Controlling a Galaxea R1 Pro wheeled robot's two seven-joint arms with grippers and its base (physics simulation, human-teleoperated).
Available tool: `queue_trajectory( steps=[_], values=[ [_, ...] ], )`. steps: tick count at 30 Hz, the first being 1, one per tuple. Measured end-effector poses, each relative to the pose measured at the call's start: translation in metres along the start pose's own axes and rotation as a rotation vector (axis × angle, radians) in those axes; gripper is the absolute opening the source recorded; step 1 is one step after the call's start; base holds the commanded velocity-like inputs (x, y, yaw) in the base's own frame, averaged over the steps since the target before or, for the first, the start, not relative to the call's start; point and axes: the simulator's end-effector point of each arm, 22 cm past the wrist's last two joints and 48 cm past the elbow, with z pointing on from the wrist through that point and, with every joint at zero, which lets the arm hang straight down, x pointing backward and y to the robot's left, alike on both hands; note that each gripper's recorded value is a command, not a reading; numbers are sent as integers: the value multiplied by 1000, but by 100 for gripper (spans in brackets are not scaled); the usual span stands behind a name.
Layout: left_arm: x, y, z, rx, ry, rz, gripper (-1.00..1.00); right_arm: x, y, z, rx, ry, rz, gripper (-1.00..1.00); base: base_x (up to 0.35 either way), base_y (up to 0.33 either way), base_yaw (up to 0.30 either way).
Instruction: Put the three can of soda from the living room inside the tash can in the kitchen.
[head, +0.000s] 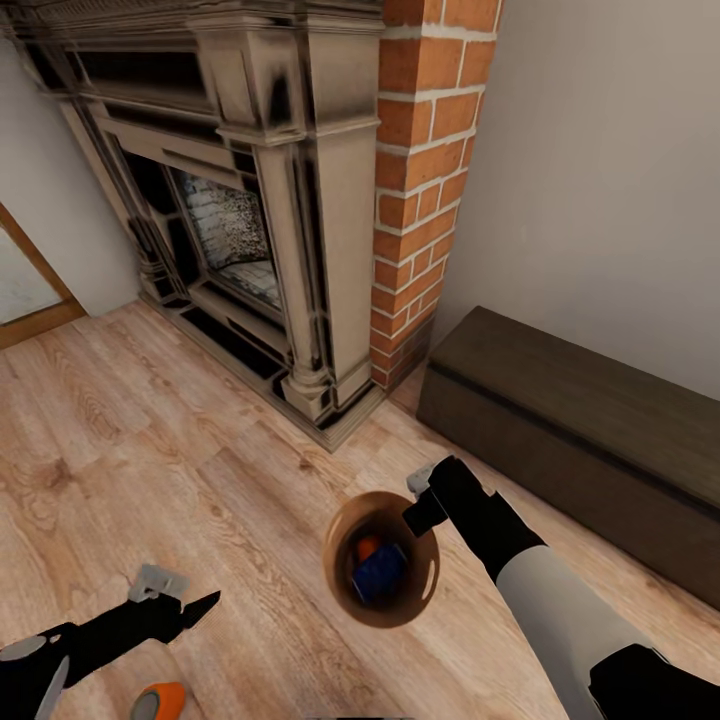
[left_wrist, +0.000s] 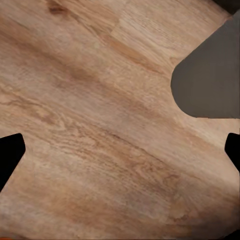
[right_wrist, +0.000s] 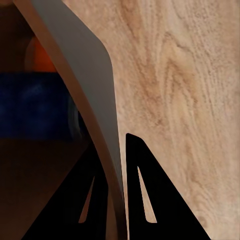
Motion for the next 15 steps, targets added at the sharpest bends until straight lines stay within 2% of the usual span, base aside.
queue_trajectory(
  steps=[9, 15],
  values=[
    [-21, 67, -43, -160, -88, -77, 100, 3, 2, 2, -7, 4, 4, -100, 0, 0, 0],
    [-9, 91, -52, -228, -85, -111, 100, 3, 2, 1, -11, 2, 10, -100, 0, 0, 0]
  ],
)
